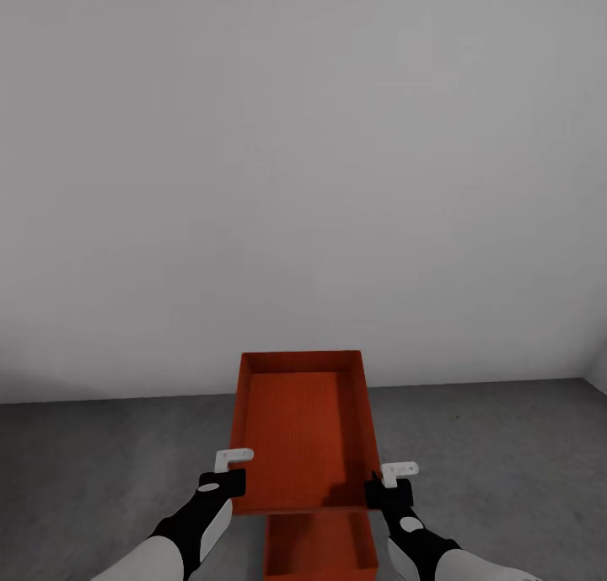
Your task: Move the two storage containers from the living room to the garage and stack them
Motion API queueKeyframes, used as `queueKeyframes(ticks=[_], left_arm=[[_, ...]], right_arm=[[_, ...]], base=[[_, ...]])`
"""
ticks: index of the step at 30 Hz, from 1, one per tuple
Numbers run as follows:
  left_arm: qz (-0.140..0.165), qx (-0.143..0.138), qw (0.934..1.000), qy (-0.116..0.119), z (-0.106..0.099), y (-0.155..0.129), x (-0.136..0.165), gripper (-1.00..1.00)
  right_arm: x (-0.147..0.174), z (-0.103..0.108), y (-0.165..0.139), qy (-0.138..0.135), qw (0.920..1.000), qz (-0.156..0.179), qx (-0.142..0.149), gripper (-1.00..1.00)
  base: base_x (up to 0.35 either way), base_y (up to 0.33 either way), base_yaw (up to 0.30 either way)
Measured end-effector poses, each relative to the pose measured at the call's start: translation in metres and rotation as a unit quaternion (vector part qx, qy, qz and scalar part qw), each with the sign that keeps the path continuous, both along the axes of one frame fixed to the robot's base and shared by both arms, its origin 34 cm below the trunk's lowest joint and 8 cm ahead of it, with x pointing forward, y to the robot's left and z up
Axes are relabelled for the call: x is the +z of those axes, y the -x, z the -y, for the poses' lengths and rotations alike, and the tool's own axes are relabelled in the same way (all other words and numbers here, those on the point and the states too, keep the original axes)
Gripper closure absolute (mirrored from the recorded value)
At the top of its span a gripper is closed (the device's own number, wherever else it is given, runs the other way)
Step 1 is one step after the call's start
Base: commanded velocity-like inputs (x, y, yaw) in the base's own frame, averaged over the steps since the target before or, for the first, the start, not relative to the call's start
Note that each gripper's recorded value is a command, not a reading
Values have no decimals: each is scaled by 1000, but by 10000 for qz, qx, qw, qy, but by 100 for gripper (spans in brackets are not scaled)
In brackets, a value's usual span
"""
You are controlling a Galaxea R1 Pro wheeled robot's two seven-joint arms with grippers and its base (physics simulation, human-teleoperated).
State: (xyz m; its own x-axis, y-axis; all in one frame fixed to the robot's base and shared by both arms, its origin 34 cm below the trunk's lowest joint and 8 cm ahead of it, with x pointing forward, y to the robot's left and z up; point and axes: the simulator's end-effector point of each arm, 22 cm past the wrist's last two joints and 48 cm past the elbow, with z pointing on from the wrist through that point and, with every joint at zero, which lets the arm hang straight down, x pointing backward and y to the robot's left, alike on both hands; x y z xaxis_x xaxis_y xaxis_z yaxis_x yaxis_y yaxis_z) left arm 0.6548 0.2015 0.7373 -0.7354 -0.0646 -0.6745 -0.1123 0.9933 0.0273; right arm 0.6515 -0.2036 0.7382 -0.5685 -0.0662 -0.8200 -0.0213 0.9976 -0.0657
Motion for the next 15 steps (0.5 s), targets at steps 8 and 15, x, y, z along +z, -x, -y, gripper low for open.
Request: queueKeyframes(ticks=[8, 15], left_arm=[[-4, 2, 10000, 2, 0, 0, 0, 100], [-1, 0, 10000, 0, 0, 0, 0, 100]], right_arm=[[0, 0, 0, -2, 10000, -4, 4, 100], [0, 0, 0, 0, 10000, -1, 0, 100]], base=[[0, 0, 0], [0, 0, 0]])
